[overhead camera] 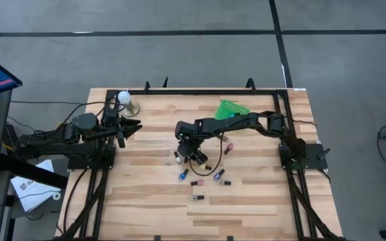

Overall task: Pick & Place Nail Polish
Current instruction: Put the right white nail polish into the green bin

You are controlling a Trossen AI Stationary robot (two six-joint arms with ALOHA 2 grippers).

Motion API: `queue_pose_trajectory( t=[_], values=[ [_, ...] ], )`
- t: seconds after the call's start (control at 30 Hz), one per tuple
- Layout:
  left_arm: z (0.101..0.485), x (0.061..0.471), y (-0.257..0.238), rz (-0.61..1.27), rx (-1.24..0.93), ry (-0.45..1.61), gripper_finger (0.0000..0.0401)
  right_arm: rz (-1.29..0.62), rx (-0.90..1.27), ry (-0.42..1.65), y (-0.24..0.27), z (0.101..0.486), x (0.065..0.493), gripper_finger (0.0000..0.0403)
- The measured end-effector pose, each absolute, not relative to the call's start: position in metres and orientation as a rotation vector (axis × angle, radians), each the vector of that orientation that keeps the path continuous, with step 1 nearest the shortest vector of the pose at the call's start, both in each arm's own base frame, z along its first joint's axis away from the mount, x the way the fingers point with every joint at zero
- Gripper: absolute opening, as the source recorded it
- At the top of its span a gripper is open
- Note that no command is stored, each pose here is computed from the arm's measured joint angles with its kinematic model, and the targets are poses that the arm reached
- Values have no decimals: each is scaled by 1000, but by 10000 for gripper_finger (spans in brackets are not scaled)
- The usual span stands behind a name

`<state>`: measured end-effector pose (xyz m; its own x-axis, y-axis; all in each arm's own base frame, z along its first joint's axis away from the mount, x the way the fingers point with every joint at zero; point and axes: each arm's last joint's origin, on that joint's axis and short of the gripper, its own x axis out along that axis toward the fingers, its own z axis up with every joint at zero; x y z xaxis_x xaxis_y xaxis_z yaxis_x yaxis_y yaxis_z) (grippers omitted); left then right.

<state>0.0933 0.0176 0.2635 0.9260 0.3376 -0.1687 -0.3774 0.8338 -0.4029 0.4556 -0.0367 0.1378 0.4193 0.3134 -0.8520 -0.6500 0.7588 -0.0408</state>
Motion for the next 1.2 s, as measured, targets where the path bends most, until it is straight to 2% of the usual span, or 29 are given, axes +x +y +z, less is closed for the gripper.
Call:
queue_pose_trajectory(
  t=[0.3, 0.73, 1.2],
  values=[
    [264, 93, 18, 380, -446, 91, 131, 619, -412, 1010, -38, 128, 454, 203],
    [264, 93, 18, 380, -438, 92, 131, 521, -327, 1081, -41, 129, 452, 102],
    [264, 93, 18, 380, -437, 93, 131, 416, -183, 1130, -50, 141, 445, 104]
  ],
)
